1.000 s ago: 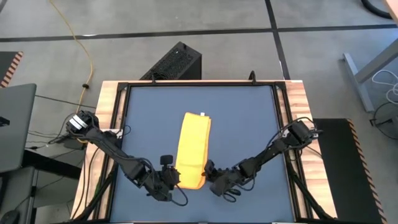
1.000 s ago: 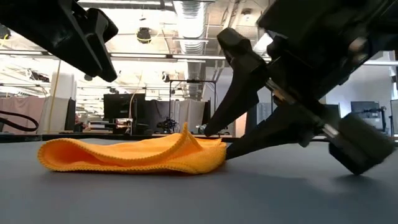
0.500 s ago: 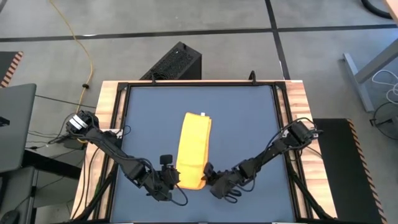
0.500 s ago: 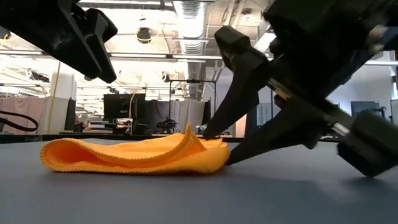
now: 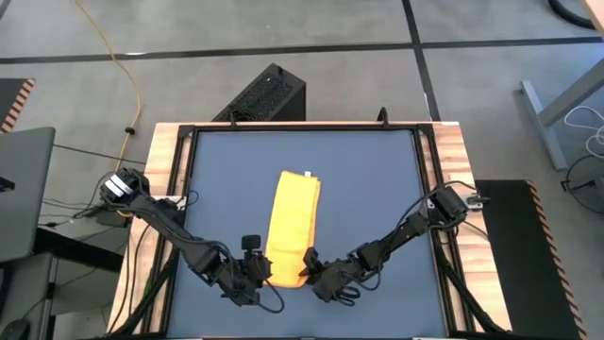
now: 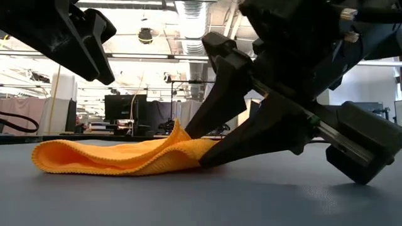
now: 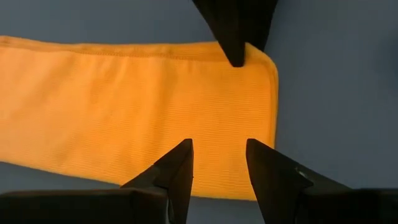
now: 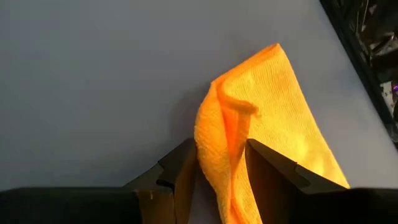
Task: Roll towel
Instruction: Roll the orange microfiber cloth
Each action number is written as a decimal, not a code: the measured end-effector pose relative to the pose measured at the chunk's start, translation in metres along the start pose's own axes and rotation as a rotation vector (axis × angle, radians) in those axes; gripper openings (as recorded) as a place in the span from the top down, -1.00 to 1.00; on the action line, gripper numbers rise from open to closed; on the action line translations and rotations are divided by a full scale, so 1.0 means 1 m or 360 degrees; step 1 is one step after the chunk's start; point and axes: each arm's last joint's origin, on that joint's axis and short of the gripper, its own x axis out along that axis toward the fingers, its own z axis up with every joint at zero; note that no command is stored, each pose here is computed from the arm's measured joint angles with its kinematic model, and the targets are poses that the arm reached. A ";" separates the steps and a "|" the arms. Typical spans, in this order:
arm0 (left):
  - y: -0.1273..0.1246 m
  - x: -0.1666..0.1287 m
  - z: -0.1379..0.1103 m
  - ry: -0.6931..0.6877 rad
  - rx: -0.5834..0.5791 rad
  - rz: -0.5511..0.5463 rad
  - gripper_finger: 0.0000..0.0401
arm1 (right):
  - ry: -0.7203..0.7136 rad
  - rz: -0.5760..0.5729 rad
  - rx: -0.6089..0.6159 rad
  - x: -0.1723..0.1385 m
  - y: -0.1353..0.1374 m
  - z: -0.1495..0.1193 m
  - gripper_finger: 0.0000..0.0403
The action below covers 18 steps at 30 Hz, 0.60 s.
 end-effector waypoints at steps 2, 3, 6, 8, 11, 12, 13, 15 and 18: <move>0.000 0.000 -0.001 0.0023 0.0009 -0.0011 0.30 | -0.0008 -0.0004 0.0077 0.001 -0.001 0.001 0.19; 0.000 0.000 -0.001 0.0025 0.0012 -0.0010 0.30 | -0.0015 0.0006 0.0120 0.001 -0.001 0.000 0.19; 0.000 0.001 -0.003 0.0015 -0.0004 -0.0018 0.30 | -0.0031 0.0069 0.0346 0.004 -0.004 -0.003 0.26; 0.000 0.004 -0.010 0.0023 -0.0015 -0.0036 0.30 | -0.0050 0.0116 0.0511 0.005 -0.006 -0.004 0.37; -0.002 0.007 -0.025 0.0042 0.0008 -0.0069 0.30 | -0.0035 0.0161 0.0666 0.004 -0.004 -0.005 0.62; -0.004 0.008 -0.028 0.0019 0.0008 -0.0083 0.30 | -0.0018 0.0171 0.0712 0.004 -0.003 -0.005 0.70; -0.005 0.008 -0.031 -0.0020 0.0009 -0.0091 0.30 | 0.0000 0.0177 0.0775 0.004 -0.003 -0.006 0.78; -0.009 0.008 -0.035 -0.0103 0.0046 -0.0095 0.30 | 0.0025 0.0185 0.0923 0.003 -0.002 -0.006 0.90; -0.011 0.010 -0.041 -0.0181 0.0094 -0.0143 0.30 | 0.0046 0.0198 0.1135 0.003 -0.001 -0.006 0.92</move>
